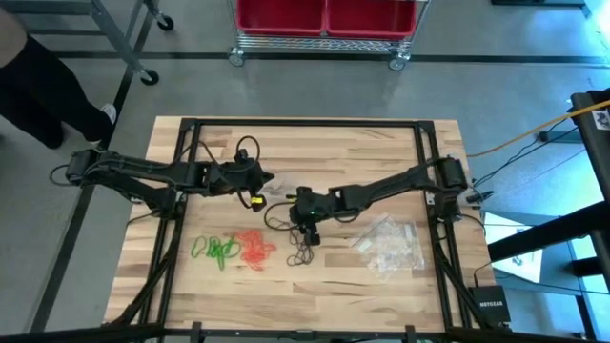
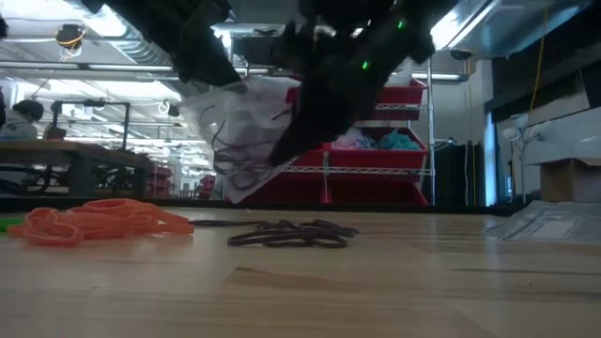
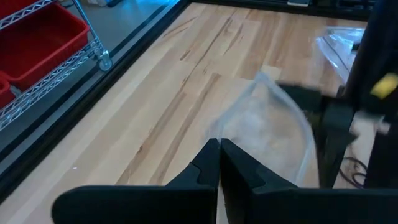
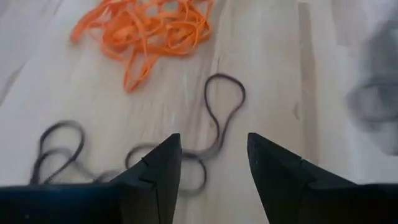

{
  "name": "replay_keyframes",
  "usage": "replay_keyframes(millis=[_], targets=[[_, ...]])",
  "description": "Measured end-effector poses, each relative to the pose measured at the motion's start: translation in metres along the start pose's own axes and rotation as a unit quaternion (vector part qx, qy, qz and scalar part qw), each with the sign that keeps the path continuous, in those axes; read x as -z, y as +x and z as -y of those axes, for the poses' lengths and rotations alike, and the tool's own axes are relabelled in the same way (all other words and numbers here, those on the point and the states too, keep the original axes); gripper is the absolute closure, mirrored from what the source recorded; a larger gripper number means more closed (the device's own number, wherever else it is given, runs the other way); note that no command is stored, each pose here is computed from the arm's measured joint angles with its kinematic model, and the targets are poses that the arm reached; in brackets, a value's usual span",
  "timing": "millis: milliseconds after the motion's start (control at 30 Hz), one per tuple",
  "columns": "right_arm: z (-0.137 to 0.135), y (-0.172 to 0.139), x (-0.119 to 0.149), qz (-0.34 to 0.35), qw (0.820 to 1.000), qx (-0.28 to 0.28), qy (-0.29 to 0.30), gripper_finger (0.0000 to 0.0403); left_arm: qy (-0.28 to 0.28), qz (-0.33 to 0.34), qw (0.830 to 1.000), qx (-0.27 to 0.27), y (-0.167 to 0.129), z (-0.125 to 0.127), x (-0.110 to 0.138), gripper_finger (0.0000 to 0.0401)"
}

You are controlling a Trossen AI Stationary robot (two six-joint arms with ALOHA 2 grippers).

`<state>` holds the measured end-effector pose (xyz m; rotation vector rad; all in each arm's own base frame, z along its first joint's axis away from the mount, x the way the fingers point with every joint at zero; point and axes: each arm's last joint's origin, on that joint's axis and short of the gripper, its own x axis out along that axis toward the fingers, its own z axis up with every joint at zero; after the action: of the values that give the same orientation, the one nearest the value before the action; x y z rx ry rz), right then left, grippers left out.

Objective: Sort rubber bands
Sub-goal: Put the black rubber band into the transparent zip bag

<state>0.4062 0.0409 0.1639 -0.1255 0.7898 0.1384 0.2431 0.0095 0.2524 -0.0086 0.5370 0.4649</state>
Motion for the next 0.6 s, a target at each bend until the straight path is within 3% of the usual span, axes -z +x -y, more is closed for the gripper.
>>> replay_keyframes(millis=[167, 367, 467, 600], targets=[[0.004, 0.029, 0.014, 0.001, 0.998, 0.020, 0.057, 0.0226, -0.003, 0.000, 1.000, 0.000, 0.000, 0.000, 0.000, 0.0401], [0.004, 0.051, 0.030, -0.019, 0.997, 0.040, 0.068, 0.0229, -0.003, 0.000, 1.000, -0.001, 0.000, 0.000, 0.000, 0.0401], [0.003, 0.054, 0.031, -0.016, 0.996, 0.041, 0.074, 0.0252, -0.004, 0.000, 1.000, 0.000, 0.000, 0.000, 0.000, 0.0401], [0.003, 0.054, 0.031, -0.019, 0.996, 0.042, 0.073, 0.0317, -0.009, 0.000, 1.000, 0.000, 0.000, 0.000, 0.000, 0.0401]])
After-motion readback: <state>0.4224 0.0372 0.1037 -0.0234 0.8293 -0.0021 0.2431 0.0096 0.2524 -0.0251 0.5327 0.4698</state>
